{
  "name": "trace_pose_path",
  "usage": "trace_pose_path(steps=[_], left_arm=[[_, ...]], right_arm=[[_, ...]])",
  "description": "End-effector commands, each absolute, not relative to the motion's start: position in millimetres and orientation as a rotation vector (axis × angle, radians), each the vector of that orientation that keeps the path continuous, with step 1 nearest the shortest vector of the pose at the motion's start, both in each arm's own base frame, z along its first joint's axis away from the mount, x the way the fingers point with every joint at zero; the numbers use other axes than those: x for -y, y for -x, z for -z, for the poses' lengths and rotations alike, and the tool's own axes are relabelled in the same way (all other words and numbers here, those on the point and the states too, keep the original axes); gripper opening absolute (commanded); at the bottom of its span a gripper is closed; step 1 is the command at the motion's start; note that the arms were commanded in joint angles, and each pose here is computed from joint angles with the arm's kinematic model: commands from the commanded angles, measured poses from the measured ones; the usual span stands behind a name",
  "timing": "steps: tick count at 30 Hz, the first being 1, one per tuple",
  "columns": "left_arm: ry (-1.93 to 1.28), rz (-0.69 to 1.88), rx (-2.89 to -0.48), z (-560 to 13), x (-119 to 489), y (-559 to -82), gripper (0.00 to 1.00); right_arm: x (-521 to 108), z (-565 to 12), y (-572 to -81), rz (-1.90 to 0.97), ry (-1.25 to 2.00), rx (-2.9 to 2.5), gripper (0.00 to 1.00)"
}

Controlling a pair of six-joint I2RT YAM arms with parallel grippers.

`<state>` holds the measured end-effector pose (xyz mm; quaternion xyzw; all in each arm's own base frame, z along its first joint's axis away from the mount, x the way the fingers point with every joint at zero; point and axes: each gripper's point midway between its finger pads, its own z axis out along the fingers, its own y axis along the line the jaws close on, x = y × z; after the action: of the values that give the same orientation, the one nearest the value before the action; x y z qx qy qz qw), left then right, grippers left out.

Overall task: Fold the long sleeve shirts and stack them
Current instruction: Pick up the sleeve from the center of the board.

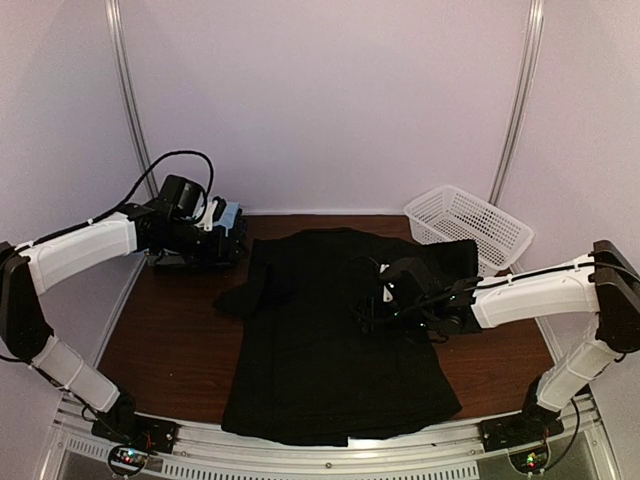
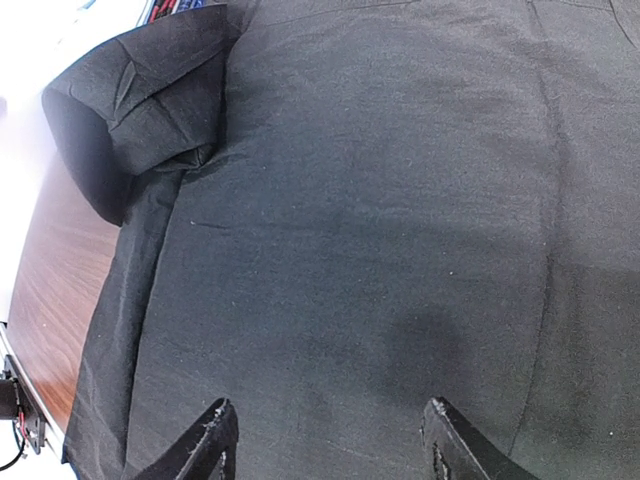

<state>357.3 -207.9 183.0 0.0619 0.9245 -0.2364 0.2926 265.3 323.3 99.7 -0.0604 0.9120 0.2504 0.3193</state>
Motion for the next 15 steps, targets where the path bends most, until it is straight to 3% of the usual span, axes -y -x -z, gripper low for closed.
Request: trace_pose_path(steps=[1,15], left_arm=[[-0.140,0.575,-2.509,-153,190,-335,0.79],[-0.073,0.616,-2.550,-99,187,-319,0.79]], right_arm=[[-318,-110,-264,-0.632,0.164,-2.370,0.64],[-315,-159,-274,-0.666,0.132,-2.230,0.64]])
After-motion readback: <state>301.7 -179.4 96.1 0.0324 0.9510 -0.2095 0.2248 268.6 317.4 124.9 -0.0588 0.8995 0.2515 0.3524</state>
